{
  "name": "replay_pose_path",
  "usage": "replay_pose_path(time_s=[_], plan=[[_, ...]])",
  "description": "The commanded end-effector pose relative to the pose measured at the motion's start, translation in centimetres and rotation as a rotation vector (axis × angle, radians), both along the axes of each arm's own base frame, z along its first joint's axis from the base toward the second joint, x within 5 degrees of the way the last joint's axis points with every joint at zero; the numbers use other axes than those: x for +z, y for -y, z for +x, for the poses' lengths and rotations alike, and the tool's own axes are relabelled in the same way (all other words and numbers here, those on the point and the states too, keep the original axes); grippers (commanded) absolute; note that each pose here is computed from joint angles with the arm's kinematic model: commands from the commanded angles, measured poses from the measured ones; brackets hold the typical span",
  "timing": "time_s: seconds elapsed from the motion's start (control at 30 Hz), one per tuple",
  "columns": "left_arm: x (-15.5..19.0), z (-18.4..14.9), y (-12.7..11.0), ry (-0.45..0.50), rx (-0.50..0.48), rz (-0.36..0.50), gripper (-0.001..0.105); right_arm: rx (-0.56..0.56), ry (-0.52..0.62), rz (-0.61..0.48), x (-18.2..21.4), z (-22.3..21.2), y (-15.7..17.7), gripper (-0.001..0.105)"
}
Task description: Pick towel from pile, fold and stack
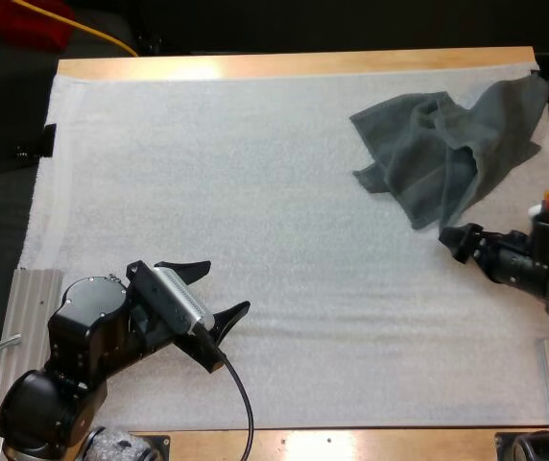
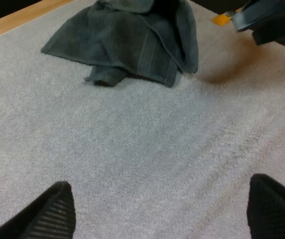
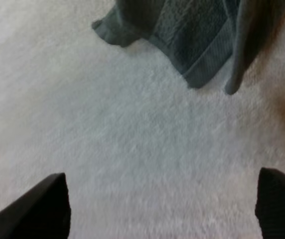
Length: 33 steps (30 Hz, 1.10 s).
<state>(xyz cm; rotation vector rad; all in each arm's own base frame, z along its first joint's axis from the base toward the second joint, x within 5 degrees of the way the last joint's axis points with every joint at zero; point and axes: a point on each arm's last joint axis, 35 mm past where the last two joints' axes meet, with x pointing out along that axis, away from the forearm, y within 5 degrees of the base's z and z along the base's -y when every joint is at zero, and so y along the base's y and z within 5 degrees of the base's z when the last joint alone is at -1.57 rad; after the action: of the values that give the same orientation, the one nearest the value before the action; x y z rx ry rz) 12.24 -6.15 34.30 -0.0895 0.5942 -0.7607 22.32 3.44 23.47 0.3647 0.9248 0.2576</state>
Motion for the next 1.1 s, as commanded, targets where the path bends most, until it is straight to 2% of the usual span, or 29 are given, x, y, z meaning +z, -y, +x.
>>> replay_pose_path(time_s=[0.0,0.27,0.3,0.4,0.57,0.73,0.83,1.07], plan=[[0.5,0.1,0.1,0.031,-0.004,-0.004,0.069,-0.025,0.014,-0.014,0.1,0.4,-0.2,0.074],[0.5,0.1,0.1,0.031,-0.004,-0.004,0.069,-0.126,-0.013,-0.063,-2.3,2.7,-0.8,0.074],[0.5,0.1,0.1,0.031,-0.004,-0.004,0.069,-0.167,-0.009,-0.073,-3.2,3.6,-0.8,0.074],[0.5,0.1,0.1,0.031,-0.004,-0.004,0.069,-0.209,0.0,-0.052,-4.3,4.8,-0.9,0.074],[0.5,0.1,0.1,0.03,-0.003,-0.004,0.069,-0.22,-0.035,-0.05,-5.6,8.6,-1.4,0.072],[0.5,0.0,0.1,0.024,-0.002,-0.009,0.069,-0.238,-0.111,-0.084,-7.0,9.9,-1.5,0.07],[0.5,0.0,0.1,0.024,-0.002,-0.009,0.069,-0.238,-0.121,-0.087,-7.2,9.9,-1.5,0.061],[0.5,0.0,0.1,0.022,-0.007,-0.012,0.069,-0.261,-0.114,-0.115,-7.2,9.9,-1.4,0.017]])
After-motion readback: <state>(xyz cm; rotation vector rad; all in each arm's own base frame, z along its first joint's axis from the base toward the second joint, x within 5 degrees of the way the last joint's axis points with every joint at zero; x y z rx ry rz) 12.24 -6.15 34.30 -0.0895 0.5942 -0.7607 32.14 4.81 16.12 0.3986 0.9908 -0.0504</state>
